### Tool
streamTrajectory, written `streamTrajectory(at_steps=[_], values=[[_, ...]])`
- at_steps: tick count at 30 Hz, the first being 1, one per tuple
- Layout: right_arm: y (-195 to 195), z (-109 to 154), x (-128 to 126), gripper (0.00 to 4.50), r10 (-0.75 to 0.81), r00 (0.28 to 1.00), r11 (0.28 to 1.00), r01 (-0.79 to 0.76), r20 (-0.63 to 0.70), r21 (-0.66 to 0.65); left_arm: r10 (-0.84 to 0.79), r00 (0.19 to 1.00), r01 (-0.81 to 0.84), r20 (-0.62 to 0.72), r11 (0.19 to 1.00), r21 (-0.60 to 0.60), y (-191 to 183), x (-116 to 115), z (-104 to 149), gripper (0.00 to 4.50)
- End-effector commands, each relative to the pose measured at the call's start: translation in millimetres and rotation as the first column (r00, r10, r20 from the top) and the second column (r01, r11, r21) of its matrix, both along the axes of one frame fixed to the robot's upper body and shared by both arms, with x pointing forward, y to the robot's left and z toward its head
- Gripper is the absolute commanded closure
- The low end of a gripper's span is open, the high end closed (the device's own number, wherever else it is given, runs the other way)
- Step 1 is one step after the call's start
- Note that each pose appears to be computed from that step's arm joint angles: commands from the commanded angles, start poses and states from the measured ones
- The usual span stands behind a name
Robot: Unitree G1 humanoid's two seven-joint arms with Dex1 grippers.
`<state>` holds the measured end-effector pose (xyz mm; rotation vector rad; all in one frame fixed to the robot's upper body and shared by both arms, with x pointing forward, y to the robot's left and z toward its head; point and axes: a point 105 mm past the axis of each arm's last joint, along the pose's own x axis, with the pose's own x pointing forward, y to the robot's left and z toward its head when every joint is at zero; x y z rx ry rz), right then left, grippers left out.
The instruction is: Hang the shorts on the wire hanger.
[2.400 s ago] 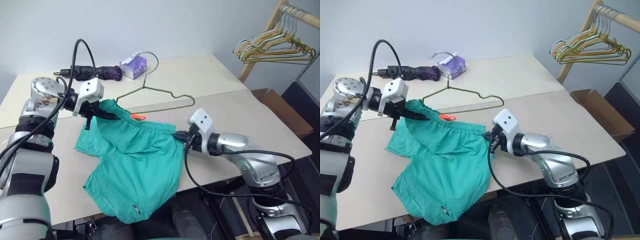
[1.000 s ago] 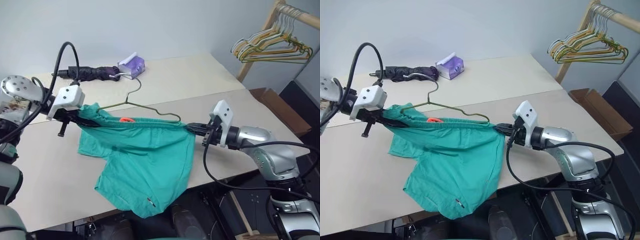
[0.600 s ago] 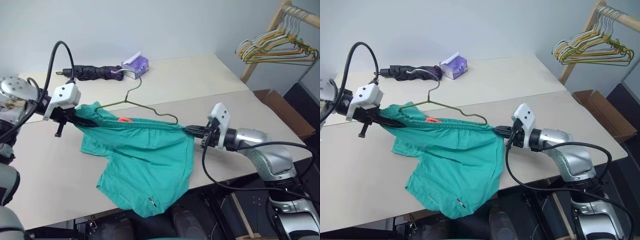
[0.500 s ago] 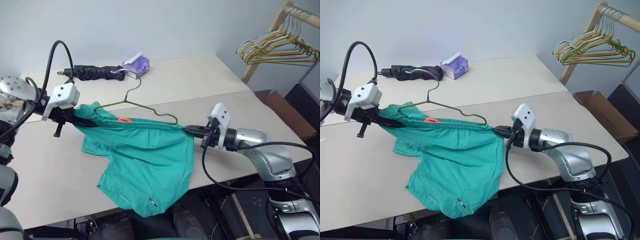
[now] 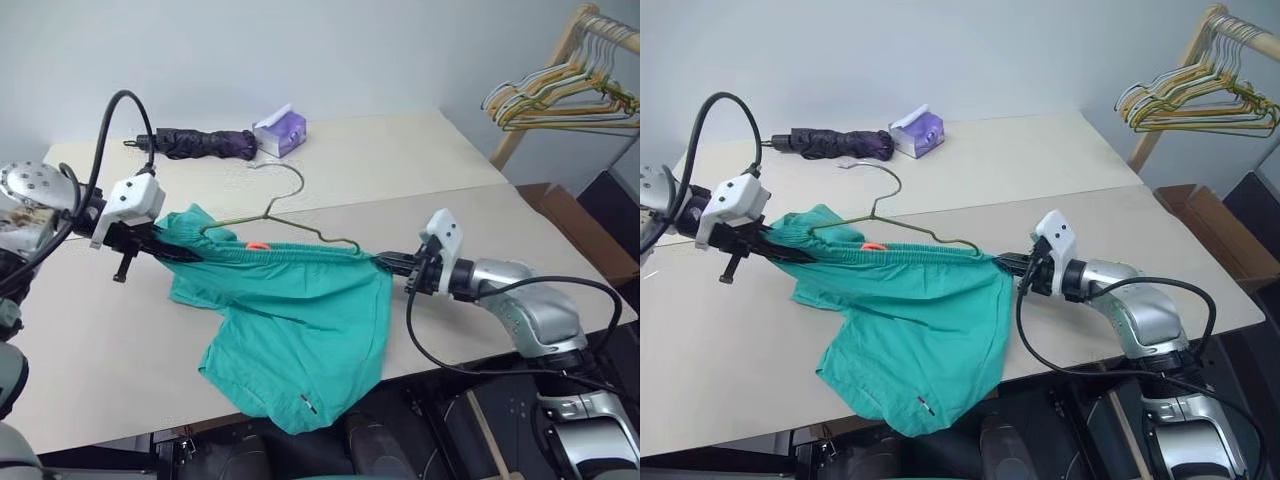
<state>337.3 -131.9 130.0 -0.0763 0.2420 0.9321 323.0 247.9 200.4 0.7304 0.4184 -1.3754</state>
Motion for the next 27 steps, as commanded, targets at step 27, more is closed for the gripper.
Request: streamTrajectory(at_steps=[27], values=[[27.3,32.9,-14.3,4.48,0.06,0.998,0.997,-0.059,0.01,-0.042,0.077,0.992,-0.065,0.101,0.991,-0.115,1.0,20.0,27.8,4.5]])
